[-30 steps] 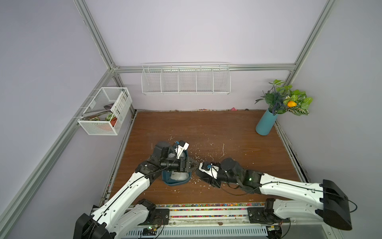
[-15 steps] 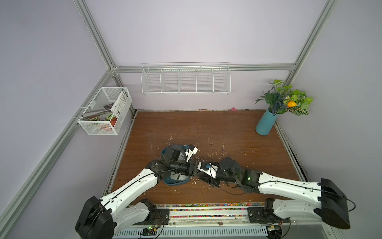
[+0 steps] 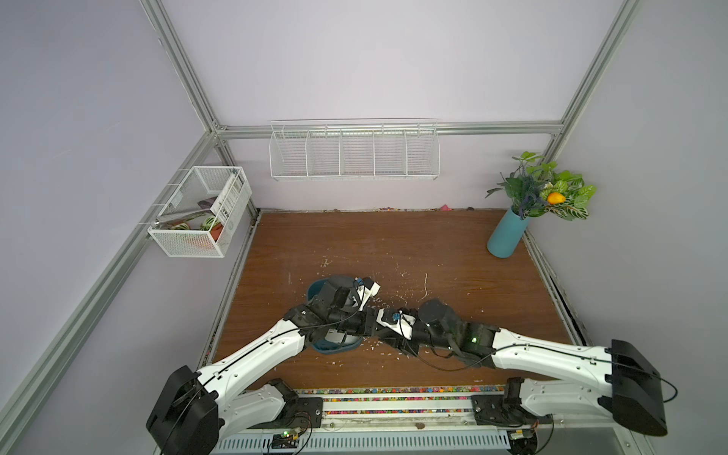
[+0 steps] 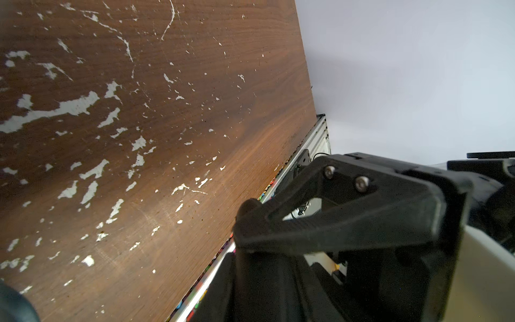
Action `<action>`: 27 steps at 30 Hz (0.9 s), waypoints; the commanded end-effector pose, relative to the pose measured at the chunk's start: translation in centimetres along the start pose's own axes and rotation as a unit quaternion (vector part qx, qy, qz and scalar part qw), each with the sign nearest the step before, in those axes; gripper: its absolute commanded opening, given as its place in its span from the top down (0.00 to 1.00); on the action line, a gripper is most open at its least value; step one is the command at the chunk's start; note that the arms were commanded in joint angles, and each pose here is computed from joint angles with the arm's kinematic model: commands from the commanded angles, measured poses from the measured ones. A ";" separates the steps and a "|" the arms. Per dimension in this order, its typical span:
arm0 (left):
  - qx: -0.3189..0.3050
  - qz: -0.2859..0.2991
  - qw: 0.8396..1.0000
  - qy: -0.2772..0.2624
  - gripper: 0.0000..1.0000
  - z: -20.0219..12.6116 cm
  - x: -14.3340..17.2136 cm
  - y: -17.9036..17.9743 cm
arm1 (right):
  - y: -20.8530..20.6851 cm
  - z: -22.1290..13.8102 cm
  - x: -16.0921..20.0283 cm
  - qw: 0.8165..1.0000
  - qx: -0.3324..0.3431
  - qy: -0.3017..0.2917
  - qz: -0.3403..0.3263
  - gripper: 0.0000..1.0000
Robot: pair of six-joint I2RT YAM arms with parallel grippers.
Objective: Put the mouse in the storage box
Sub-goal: Pick up the mouse from the center of the board, then place the mouse in the storage box.
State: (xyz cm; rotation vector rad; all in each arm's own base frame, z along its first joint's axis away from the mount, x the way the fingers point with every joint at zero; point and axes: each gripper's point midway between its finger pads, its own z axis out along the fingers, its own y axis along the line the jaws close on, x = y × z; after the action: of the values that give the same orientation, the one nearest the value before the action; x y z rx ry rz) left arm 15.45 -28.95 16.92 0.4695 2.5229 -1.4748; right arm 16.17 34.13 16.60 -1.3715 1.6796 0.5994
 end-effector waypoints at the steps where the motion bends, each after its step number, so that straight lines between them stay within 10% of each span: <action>1: -0.020 0.014 0.999 -0.033 0.92 -0.6 -0.9 0.4 | -0.1 -0.3 -0.6 1.000 0.009 -0.022 0.006 0.26; 16: -0.244 -0.137 0.935 -0.218 0.94 -10.7 -3.9 10.2 | -4.8 -4.1 4.3 0.978 0.176 -0.058 0.092 0.10; 27: -0.209 -0.160 0.943 -0.204 0.93 -8.1 -5.3 13.6 | -5.2 -3.5 5.0 0.977 0.183 -0.045 0.100 0.10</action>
State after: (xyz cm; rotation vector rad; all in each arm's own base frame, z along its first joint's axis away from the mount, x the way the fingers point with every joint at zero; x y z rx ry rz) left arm 23.88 -15.69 10.57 -0.3291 2.5869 -0.8707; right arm 19.37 27.31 14.40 -0.9582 1.7662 0.4235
